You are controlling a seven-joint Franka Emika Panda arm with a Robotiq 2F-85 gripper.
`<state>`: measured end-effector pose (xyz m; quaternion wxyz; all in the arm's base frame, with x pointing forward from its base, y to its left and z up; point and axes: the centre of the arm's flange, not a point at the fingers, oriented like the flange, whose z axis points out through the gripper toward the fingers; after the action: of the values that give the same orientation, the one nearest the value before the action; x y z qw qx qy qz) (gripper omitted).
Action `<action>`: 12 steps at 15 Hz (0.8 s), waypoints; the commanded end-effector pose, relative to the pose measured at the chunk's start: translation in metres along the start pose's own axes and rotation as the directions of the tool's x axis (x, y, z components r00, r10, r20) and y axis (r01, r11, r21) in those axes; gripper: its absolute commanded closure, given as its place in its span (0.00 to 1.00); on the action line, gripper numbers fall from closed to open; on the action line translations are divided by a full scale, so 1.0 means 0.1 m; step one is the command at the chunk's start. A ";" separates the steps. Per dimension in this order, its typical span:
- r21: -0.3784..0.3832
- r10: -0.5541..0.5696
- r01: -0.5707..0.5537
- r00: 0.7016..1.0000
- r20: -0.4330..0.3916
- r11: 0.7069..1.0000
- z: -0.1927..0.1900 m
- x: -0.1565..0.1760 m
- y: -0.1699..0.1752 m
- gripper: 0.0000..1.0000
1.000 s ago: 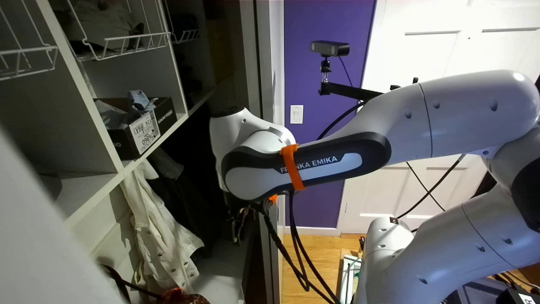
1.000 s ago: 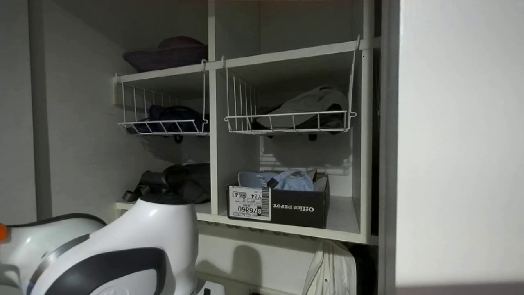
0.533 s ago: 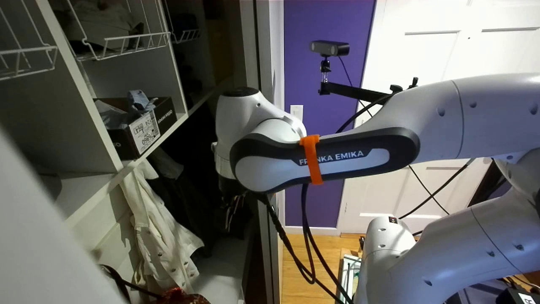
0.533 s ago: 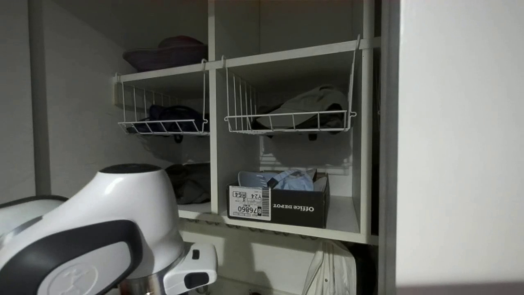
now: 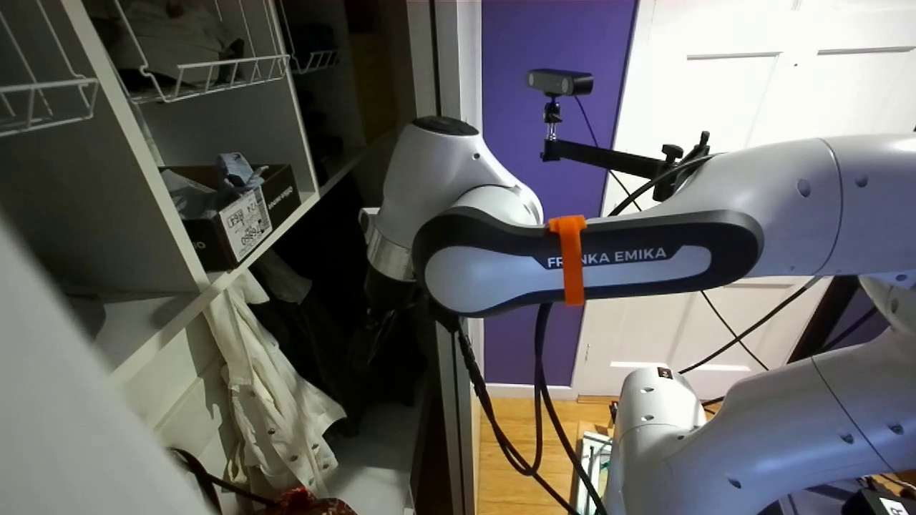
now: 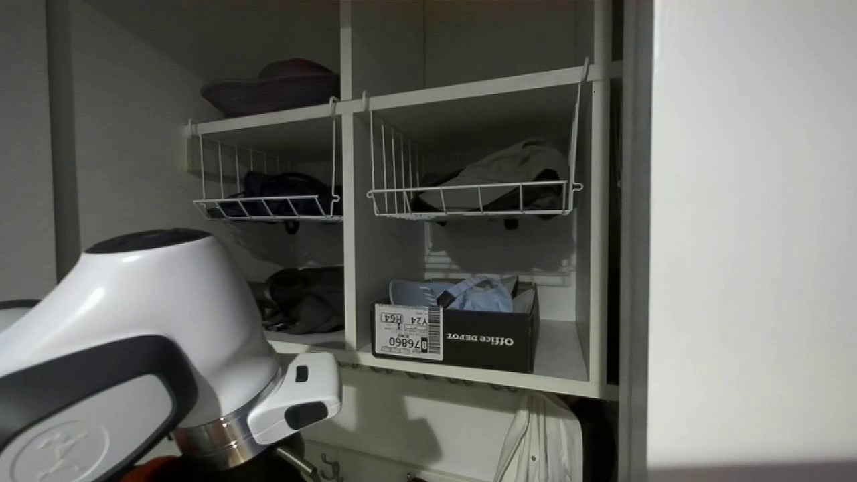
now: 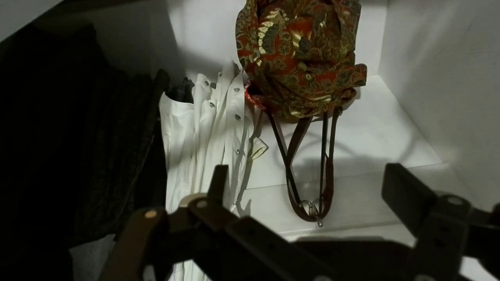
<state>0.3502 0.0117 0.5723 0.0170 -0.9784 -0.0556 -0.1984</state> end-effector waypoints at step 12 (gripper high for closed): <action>0.147 0.065 0.025 0.814 -0.577 0.989 -0.93 0.60 -0.25 0.00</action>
<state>0.3634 0.0335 0.6639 0.0813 -0.8915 -0.0507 -0.4427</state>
